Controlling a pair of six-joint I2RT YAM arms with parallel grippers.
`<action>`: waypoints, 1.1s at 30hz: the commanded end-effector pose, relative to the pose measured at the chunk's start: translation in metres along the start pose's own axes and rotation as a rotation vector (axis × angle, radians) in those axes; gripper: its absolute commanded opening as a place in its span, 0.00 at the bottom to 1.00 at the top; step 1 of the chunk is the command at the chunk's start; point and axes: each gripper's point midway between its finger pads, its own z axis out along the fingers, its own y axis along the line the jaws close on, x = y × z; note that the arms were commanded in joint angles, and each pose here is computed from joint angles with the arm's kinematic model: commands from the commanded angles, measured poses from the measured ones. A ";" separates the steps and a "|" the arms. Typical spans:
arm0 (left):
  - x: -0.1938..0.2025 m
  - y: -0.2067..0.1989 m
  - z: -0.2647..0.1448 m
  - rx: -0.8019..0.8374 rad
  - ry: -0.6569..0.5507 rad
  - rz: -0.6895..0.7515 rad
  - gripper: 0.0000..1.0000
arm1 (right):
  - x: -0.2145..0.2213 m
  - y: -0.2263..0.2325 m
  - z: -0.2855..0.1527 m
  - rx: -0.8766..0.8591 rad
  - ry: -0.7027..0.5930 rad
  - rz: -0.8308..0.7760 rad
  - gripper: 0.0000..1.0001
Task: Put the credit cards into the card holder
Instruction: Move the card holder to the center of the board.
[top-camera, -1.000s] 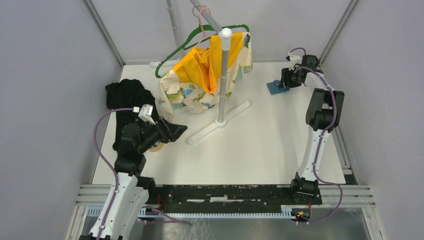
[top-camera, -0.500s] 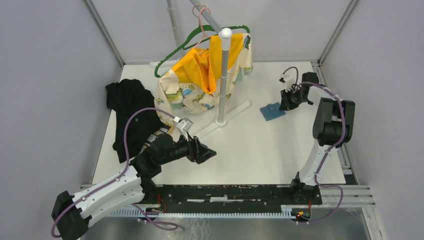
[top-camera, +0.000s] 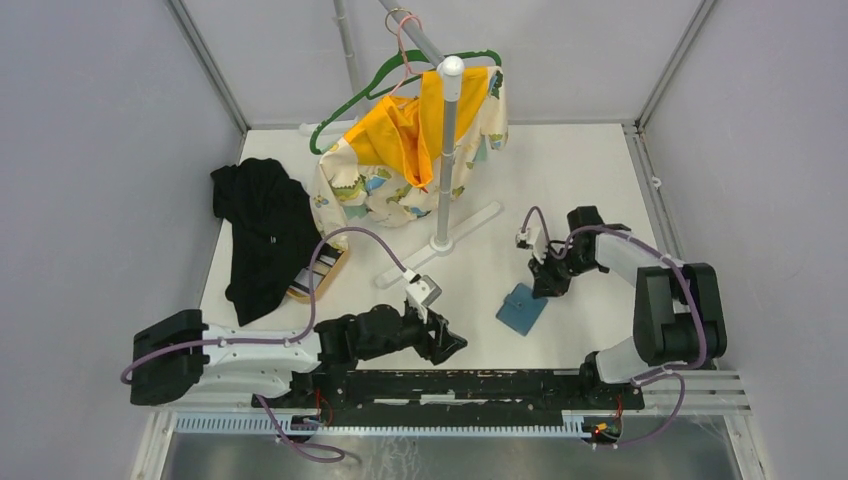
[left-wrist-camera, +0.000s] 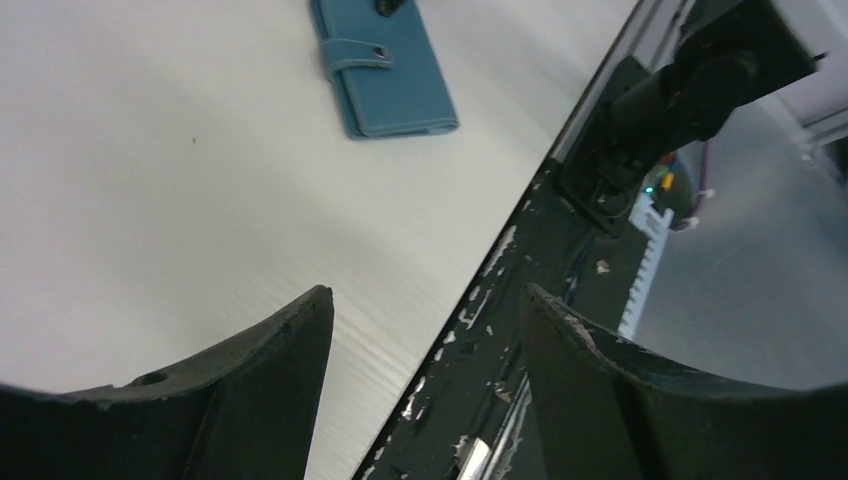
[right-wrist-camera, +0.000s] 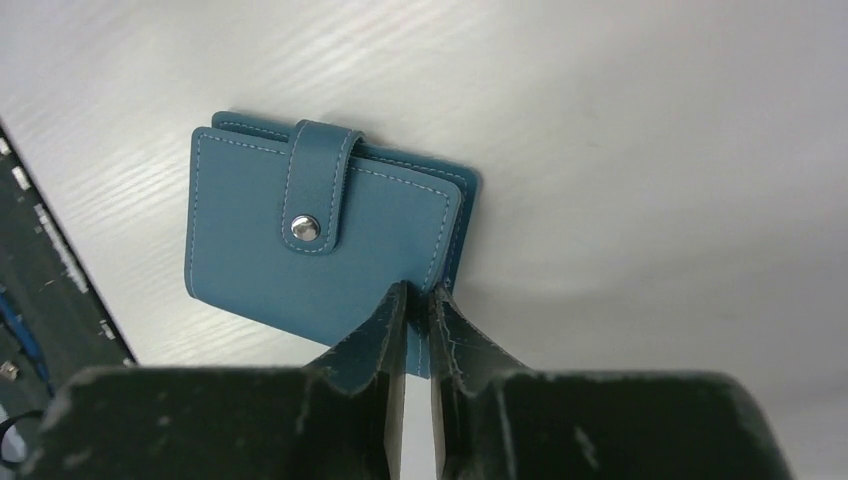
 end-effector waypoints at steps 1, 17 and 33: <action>-0.028 0.005 0.019 -0.109 -0.145 0.070 0.74 | 0.000 0.039 0.006 -0.078 -0.009 -0.127 0.19; -0.009 0.018 0.054 -0.219 -0.125 -0.121 0.62 | -0.079 0.110 -0.048 0.045 -0.486 -1.164 0.98; 0.013 0.017 0.090 -0.245 -0.057 -0.185 0.50 | -0.055 0.071 -0.004 0.016 -0.221 -0.620 0.55</action>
